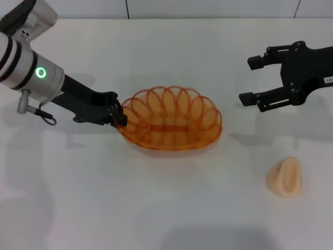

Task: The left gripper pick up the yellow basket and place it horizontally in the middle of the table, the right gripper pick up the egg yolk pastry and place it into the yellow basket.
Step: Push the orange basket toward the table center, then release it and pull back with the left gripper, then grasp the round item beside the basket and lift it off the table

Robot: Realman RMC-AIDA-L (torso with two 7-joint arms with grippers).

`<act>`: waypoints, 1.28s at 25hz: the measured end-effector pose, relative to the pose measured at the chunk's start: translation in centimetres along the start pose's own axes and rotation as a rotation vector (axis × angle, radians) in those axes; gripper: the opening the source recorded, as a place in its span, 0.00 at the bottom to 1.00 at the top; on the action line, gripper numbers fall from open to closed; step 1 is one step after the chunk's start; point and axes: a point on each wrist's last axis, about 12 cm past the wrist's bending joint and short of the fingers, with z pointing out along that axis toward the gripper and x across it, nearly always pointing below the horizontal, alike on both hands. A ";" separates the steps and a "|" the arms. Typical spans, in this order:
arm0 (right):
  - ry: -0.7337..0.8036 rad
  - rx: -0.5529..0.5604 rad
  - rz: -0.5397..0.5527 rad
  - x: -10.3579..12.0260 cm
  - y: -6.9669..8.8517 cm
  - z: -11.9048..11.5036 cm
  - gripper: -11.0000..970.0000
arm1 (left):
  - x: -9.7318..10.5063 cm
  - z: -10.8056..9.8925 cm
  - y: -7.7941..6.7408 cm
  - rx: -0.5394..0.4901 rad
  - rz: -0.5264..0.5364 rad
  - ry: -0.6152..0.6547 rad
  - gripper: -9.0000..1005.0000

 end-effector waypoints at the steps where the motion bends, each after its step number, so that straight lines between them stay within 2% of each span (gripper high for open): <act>1: 0.000 0.001 0.000 0.0 0.0 0.0 0.80 | 0.0 0.0 0.0 0.001 0.001 -0.001 0.09; 6: -0.001 0.002 0.000 0.0 0.0 0.0 0.80 | 0.0 0.0 0.1 0.013 -0.001 -0.009 0.11; 17: -0.008 0.016 0.009 0.2 -0.1 -0.5 0.80 | -0.4 -0.7 -0.1 0.008 0.048 -0.039 0.57; 23: -0.012 0.022 0.012 0.2 -0.1 -0.7 0.80 | -0.7 -2.6 1.2 0.022 0.048 -0.124 0.76; 28: -0.019 0.033 0.023 0.3 -0.2 -0.8 0.80 | -1.0 -5.1 1.7 0.028 0.122 -0.241 0.89; 32: -0.020 0.037 0.033 0.5 -0.3 -0.8 0.80 | -0.9 -7.3 1.6 0.056 0.227 -0.362 0.89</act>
